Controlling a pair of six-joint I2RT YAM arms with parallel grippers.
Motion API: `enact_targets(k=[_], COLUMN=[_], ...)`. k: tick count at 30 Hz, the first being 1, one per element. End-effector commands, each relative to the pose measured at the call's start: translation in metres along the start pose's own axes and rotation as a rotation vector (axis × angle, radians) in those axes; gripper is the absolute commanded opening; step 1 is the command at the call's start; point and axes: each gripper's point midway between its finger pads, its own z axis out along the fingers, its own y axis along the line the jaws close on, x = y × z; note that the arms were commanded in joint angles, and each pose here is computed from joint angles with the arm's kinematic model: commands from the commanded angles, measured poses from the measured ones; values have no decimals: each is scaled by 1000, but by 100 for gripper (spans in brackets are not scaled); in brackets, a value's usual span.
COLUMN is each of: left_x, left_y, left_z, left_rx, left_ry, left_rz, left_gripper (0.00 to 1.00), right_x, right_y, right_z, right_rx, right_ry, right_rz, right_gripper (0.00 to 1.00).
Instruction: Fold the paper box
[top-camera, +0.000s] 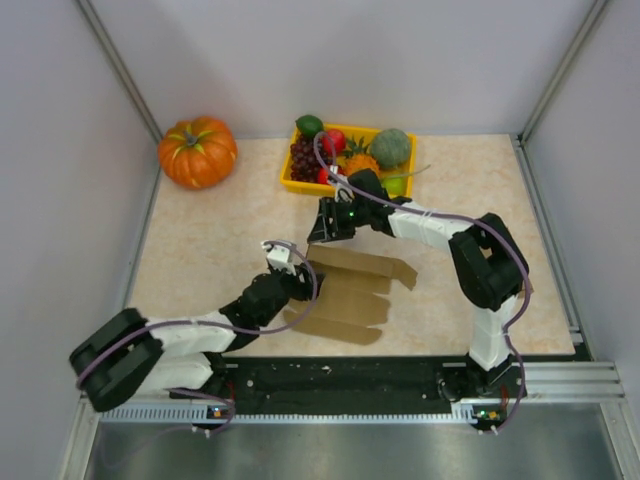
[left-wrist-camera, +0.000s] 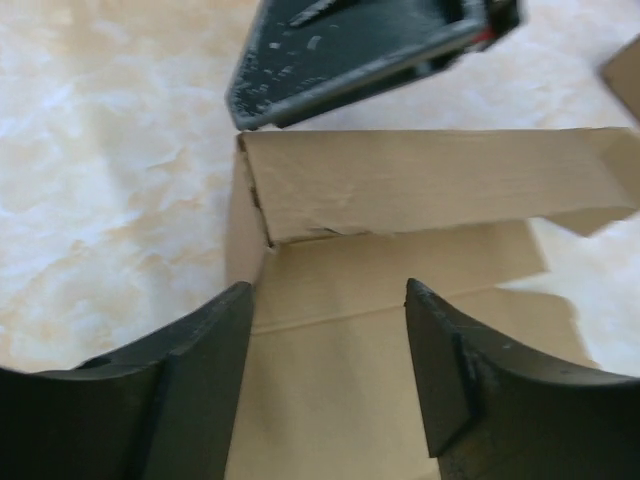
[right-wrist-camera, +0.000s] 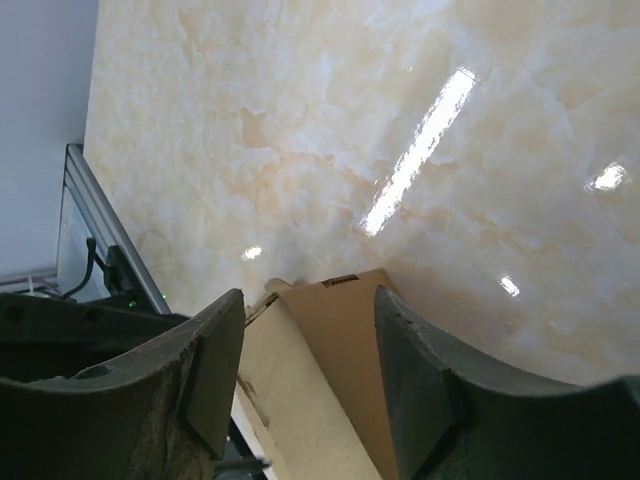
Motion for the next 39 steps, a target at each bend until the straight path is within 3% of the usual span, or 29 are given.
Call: enact_targets(k=[1, 2, 5, 6, 9, 13, 18, 20, 21, 26, 30, 32, 35, 39], left_x=[11, 23, -7, -5, -47, -99, -96, -86, -79, -62, -54, -74, -73, -52], left_y=[-23, -22, -22, -23, -5, 2, -4, -8, -6, -7, 22, 27, 30, 24], left_z=[-36, -45, -49, -55, -44, -20, 15, 25, 27, 30, 9, -7, -27, -35], left_rx=[126, 143, 124, 145, 119, 144, 237, 306, 307, 357, 217, 176, 149, 65], left_ry=[166, 246, 253, 311, 264, 161, 244, 311, 317, 330, 192, 67, -25, -128], left_rz=[-67, -62, -155, -193, -358, -375, -328, -342, -344, -328, -239, -172, -96, 126], left_gripper=[70, 72, 75, 75, 76, 76, 71, 62, 61, 62, 76, 78, 79, 73], right_x=[-30, -34, -36, -38, -44, -8, 38, 56, 48, 67, 71, 70, 66, 56], right_y=[13, 13, 13, 3, -19, -46, -25, -25, -16, -21, -25, -26, -25, -20], right_z=[-13, -16, -31, -39, -96, -161, -190, -183, -185, -171, -169, -169, -169, -170], right_rx=[-6, 4, 53, 126, 295, 472, 406, 362, 314, 254, 250, 253, 254, 242], right_ry=[-30, -33, -11, -24, -94, -128, -170, -160, -215, -216, -220, -220, -219, -232], right_rz=[-74, -89, -95, -84, -16, 47, 140, 212, 209, 288, 272, 245, 226, 211], right_gripper=[57, 61, 64, 65, 73, 77, 75, 73, 71, 69, 69, 70, 71, 71])
